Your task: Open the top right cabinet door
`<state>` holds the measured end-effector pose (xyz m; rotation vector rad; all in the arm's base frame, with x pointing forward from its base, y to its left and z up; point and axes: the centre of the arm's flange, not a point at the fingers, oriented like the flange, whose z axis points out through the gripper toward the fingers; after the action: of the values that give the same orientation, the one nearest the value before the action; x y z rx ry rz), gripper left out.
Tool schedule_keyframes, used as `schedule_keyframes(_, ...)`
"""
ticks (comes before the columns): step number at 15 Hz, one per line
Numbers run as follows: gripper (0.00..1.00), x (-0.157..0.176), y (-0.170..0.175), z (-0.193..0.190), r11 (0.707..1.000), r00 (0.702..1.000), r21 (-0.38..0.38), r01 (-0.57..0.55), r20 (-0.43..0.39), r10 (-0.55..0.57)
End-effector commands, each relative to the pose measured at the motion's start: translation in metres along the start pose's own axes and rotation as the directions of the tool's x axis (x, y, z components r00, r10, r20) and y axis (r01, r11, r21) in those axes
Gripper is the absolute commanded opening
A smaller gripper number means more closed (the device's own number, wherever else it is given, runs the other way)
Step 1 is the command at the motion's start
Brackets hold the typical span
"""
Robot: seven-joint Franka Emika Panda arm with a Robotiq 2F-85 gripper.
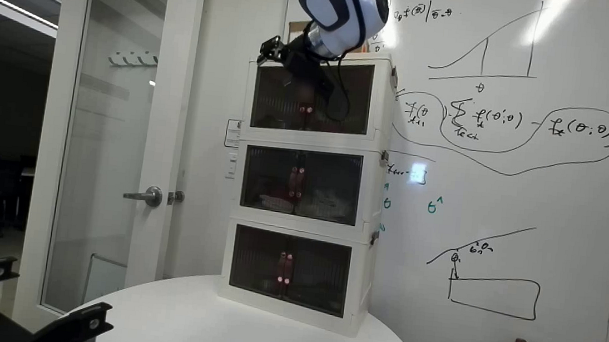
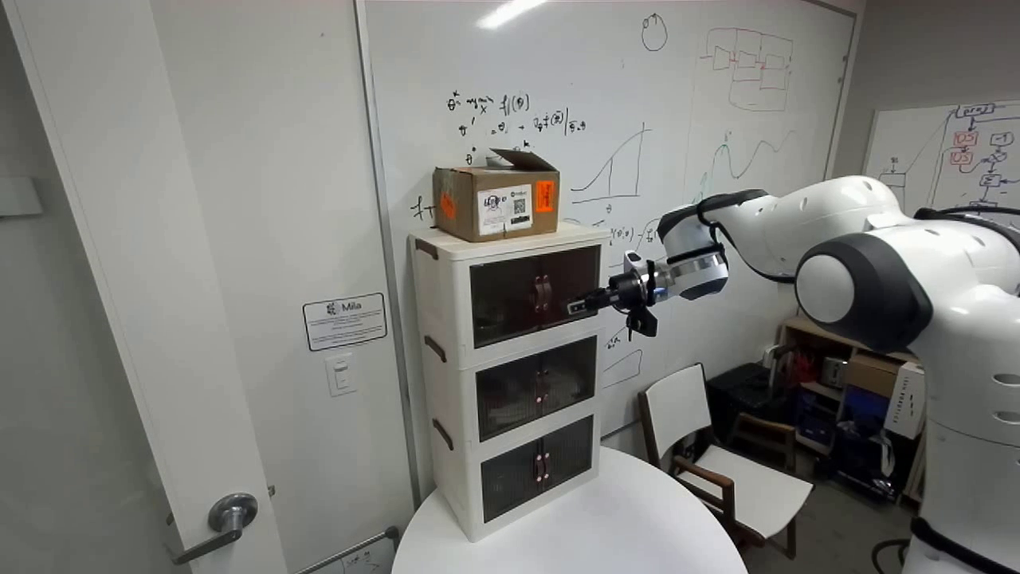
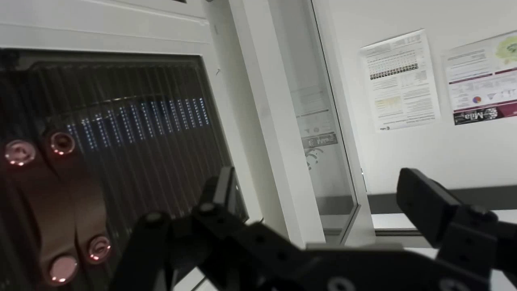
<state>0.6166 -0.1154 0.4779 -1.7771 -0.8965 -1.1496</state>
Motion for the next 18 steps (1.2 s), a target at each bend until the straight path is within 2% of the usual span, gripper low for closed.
schedule_keyframes(1, 1.00, 0.003, 0.035, -0.009, 0.998, 0.997, -0.002, 0.058, -0.056, -0.058)
schedule_keyframes(7, 1.00, 0.002, 0.056, -0.025, 0.994, 0.991, -0.090, 0.057, -0.114, -0.067)
schedule_keyframes(10, 1.00, 0.005, 0.059, -0.021, 0.993, 0.989, -0.103, 0.055, -0.132, -0.068)
schedule_keyframes(14, 1.00, 0.008, 0.059, -0.010, 0.992, 0.990, -0.104, 0.065, -0.121, -0.078)
schedule_keyframes(18, 1.00, 0.009, 0.064, -0.005, 0.982, 0.992, -0.181, 0.063, -0.099, -0.082)
